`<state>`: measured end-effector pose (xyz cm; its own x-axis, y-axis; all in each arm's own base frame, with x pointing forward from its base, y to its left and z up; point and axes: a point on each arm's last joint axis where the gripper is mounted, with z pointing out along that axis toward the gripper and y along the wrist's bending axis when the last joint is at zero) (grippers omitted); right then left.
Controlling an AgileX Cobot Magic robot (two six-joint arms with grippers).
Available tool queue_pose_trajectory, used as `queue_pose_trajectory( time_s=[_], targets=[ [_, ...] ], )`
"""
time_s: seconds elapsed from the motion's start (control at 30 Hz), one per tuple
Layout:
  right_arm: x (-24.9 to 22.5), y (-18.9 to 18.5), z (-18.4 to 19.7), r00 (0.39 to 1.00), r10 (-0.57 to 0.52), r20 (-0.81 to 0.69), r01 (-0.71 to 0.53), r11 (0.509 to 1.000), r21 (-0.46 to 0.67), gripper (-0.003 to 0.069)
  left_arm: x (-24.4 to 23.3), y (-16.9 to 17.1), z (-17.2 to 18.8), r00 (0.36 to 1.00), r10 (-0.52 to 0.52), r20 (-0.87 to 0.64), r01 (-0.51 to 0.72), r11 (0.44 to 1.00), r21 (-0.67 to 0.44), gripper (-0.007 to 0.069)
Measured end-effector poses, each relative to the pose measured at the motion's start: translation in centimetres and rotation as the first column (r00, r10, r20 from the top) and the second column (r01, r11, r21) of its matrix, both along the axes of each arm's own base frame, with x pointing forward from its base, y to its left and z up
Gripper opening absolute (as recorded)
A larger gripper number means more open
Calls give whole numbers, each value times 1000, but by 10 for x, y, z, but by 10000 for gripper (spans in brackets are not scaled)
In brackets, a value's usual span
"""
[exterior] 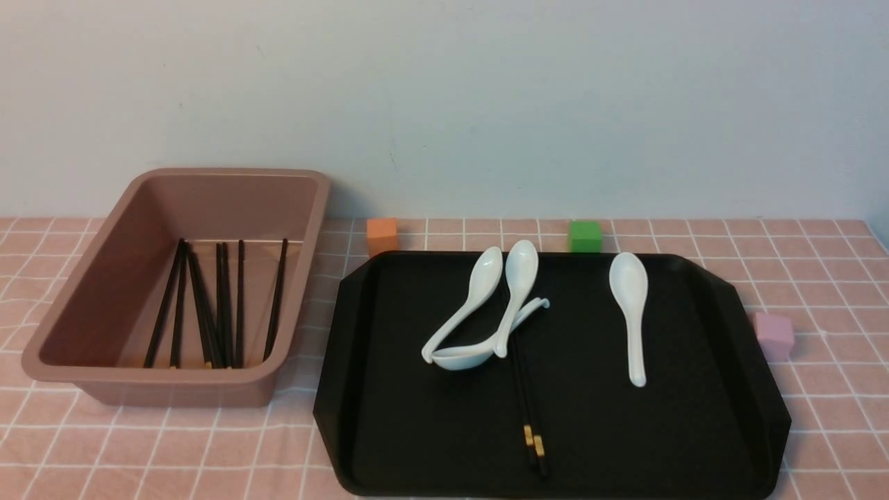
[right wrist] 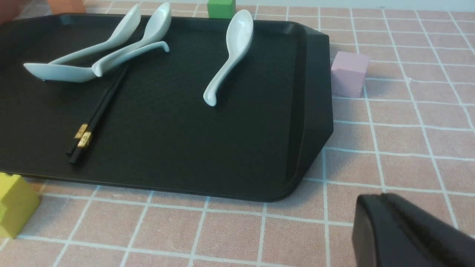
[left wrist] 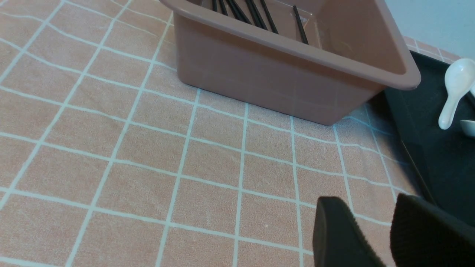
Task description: On pink tablecloth take chopsticks from black tray and put them in box.
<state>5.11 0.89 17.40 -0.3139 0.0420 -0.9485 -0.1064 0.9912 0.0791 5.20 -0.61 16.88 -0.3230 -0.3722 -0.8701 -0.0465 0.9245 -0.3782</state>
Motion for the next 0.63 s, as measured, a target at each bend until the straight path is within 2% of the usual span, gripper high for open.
queue_pose_trajectory(
  time_s=[0.63],
  targets=[
    [0, 0, 0, 1000, 0, 1, 0, 1000, -1, 36, 0, 0, 0, 1000, 0, 0, 0, 1000, 3, 238]
  ],
)
